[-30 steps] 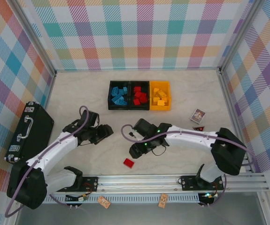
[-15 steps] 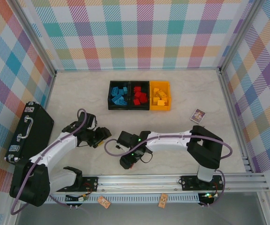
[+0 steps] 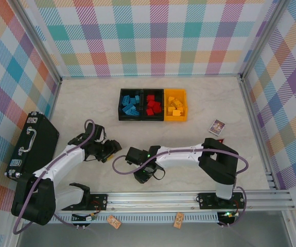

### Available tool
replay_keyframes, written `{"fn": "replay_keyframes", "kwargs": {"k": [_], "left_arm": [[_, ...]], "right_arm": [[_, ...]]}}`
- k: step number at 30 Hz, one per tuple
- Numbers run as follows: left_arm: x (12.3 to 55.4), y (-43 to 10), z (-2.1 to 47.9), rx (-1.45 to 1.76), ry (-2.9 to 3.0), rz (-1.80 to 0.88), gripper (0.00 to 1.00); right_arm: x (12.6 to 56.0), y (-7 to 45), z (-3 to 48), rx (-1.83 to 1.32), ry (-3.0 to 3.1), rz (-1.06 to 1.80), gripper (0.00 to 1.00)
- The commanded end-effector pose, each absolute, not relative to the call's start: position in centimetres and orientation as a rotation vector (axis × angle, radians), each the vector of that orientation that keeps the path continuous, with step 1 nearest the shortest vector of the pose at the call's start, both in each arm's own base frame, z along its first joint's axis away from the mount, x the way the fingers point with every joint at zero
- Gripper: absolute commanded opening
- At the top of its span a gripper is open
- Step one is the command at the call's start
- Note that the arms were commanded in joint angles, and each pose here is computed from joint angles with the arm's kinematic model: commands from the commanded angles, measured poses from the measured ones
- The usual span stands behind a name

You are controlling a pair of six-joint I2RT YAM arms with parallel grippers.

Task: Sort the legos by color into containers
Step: Pick up the lego from the bottom-center of the table, then place the lego in the container.

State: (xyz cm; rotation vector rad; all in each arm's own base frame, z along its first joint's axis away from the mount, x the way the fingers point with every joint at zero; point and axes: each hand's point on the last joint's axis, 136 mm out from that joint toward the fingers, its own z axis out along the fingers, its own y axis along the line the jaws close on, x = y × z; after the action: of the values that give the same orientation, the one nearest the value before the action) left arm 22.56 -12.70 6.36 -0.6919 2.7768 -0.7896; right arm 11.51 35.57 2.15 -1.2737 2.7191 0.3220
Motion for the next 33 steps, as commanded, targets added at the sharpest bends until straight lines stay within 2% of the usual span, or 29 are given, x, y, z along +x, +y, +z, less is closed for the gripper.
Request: {"fn": "replay_keyframes", "kwargs": {"k": [1,15,27,33], "left_arm": [[23.3,-12.8,7.0,-0.659,2.754,-0.808,0.57],[27.7,-17.8,9.6,-0.454,2.709,-0.921,0.57],[28.8,-21.4,10.2,-0.359,2.704,-0.944,0.57],[28.4,-22.0,10.5,-0.336,2.696,-0.914,0.57]], "right_arm": [[13.2,35.1,4.2,-1.179,2.710,0.335,0.34],[21.5,31.5,10.2,-0.740,2.703,0.460,0.35],[32.1,29.4,14.8,-0.422,2.668,0.490,0.35],[38.0,29.8,15.1,-0.318,2.694,0.425,0.35]]}}
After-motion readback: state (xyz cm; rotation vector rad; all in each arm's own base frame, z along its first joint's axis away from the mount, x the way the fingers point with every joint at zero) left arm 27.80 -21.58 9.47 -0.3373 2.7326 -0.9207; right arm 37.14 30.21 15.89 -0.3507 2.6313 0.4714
